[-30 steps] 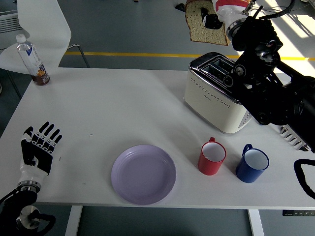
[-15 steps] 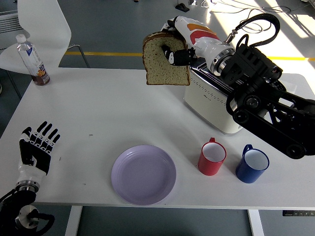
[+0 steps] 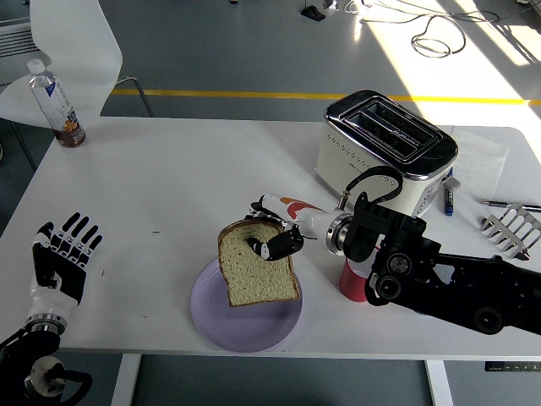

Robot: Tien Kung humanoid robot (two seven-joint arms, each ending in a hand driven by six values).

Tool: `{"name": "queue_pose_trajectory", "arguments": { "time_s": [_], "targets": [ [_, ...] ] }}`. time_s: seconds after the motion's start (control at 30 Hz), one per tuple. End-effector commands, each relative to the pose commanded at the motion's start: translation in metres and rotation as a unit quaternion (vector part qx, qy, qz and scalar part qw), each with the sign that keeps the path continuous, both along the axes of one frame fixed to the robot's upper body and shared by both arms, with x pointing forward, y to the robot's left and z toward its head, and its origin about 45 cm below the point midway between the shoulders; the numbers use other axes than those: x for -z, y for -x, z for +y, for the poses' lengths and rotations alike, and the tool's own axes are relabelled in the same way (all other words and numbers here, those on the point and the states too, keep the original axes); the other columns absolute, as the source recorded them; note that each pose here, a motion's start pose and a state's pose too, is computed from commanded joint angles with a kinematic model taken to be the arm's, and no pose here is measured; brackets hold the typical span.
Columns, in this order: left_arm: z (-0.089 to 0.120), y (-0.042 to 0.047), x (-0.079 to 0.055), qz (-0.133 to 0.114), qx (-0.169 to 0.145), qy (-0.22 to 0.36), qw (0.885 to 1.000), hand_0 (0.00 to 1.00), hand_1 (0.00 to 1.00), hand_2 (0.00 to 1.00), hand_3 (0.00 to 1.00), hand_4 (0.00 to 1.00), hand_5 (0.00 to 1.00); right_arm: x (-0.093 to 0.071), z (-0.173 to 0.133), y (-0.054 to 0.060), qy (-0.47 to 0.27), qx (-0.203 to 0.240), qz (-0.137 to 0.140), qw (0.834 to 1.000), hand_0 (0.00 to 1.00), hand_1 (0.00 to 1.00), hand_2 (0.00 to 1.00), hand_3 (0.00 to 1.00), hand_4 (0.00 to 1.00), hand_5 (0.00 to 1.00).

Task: Push plate across desktop,pick up the break from the machine,place the break in the plate

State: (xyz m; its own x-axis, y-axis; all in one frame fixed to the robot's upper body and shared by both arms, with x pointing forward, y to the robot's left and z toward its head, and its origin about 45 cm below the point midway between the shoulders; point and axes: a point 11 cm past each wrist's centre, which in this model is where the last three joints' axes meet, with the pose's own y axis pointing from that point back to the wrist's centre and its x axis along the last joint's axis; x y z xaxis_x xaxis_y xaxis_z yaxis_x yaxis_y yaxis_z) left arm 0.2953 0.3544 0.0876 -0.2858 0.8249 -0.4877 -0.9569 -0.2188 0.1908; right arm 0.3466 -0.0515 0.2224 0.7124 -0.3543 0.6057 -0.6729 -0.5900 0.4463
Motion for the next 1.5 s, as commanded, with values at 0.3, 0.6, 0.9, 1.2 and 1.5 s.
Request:
{"name": "queue_pose_trajectory", "arguments": {
  "time_s": [0.3,0.6,0.9,1.2,1.5],
  "targets": [
    [0.001,0.0012,0.001,0.001,-0.001,0.000,1.000,0.799,0.780,0.815,0.737,0.532,0.998,0.032,-0.008,-0.004,-0.010,0.034,0.026,0.999,0.391,0.415,0.449,0.522,0.301,0.063],
    [0.000,0.0030,0.003,0.004,-0.001,0.000,1.000,0.799,0.780,0.816,0.736,0.531,0.998,0.051,-0.007,-0.004,-0.022,0.046,0.040,0.998,0.414,0.439,0.473,0.534,0.305,0.091],
    [-0.002,0.0047,0.005,0.008,0.002,-0.001,1.000,0.799,0.780,0.815,0.736,0.530,0.998,0.065,-0.004,-0.003,-0.025,0.043,0.048,0.998,0.514,0.549,0.554,0.596,0.378,0.148],
    [-0.001,0.0040,0.005,0.007,0.002,-0.001,1.000,0.799,0.779,0.815,0.736,0.528,0.998,0.066,0.003,-0.001,-0.021,0.008,0.021,1.000,0.689,0.696,0.726,0.765,0.515,0.233],
    [0.001,0.0022,0.003,0.005,-0.004,-0.003,1.000,0.798,0.779,0.814,0.735,0.530,0.998,0.059,0.004,-0.008,-0.027,-0.004,-0.015,1.000,0.884,0.863,0.969,0.943,0.665,0.295]
  ]
}}
